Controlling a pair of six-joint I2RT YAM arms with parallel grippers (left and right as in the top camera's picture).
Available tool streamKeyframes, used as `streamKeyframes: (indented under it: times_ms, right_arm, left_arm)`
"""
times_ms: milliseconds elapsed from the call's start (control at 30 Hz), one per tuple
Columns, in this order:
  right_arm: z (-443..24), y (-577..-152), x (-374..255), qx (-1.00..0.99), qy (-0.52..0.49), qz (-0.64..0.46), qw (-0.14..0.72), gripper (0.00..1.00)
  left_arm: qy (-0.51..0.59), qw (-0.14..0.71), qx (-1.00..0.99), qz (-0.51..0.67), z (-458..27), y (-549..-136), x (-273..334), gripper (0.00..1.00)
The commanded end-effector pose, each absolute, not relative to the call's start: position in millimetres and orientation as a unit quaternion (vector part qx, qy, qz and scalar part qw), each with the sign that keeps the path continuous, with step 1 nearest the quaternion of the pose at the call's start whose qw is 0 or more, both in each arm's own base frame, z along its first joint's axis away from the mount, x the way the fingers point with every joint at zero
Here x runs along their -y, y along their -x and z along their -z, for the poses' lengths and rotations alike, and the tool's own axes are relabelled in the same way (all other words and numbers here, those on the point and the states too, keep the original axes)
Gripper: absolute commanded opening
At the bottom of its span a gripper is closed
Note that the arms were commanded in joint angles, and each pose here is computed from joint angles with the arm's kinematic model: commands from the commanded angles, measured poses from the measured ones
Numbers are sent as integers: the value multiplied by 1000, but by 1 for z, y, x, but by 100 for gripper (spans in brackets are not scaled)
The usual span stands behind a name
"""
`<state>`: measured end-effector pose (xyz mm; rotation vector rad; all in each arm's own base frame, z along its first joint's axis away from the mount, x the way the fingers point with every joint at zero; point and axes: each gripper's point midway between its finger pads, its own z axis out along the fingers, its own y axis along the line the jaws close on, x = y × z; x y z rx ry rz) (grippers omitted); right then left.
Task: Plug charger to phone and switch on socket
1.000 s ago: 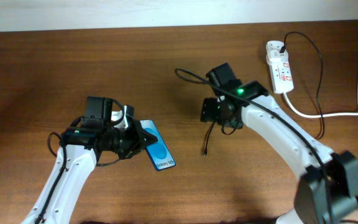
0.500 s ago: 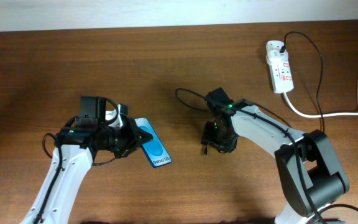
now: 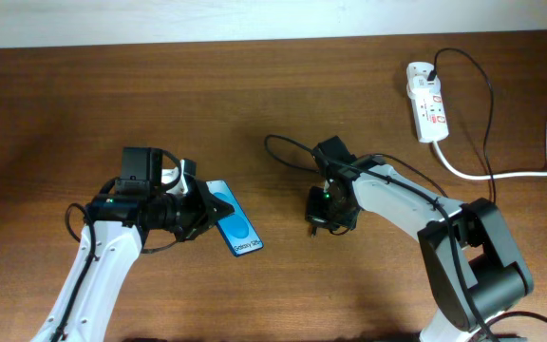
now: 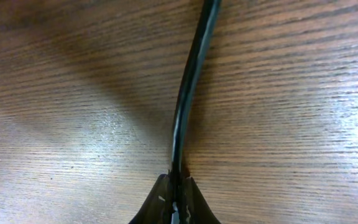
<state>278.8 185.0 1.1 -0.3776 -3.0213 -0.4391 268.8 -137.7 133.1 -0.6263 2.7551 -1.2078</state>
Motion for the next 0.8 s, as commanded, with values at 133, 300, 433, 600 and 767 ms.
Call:
streamKeyframes:
  times_ms: [133,300,433,600,767]
  right_arm:
    - [-39,-294,-204,975,70,211,-22,4]
    - [-122,-301,-207,956,30,258,-136,5]
    - [-176,-300,-197,934,67,283,-206,4]
    - [-208,-297,-184,911,131,293,-258,4]
    - [-225,-300,-194,875,218,304,-307,5]
  left_arm:
    - [199,46,-888,412,-149,-273,141,0]
    - [247,25,-864,439,-157,-277,140,0]
    - [333,-1,-831,446,-160,-285,134,0]
    - [405,-21,-789,462,-168,-298,135,0]
    - [483,-50,-736,471,-175,-310,134,0]
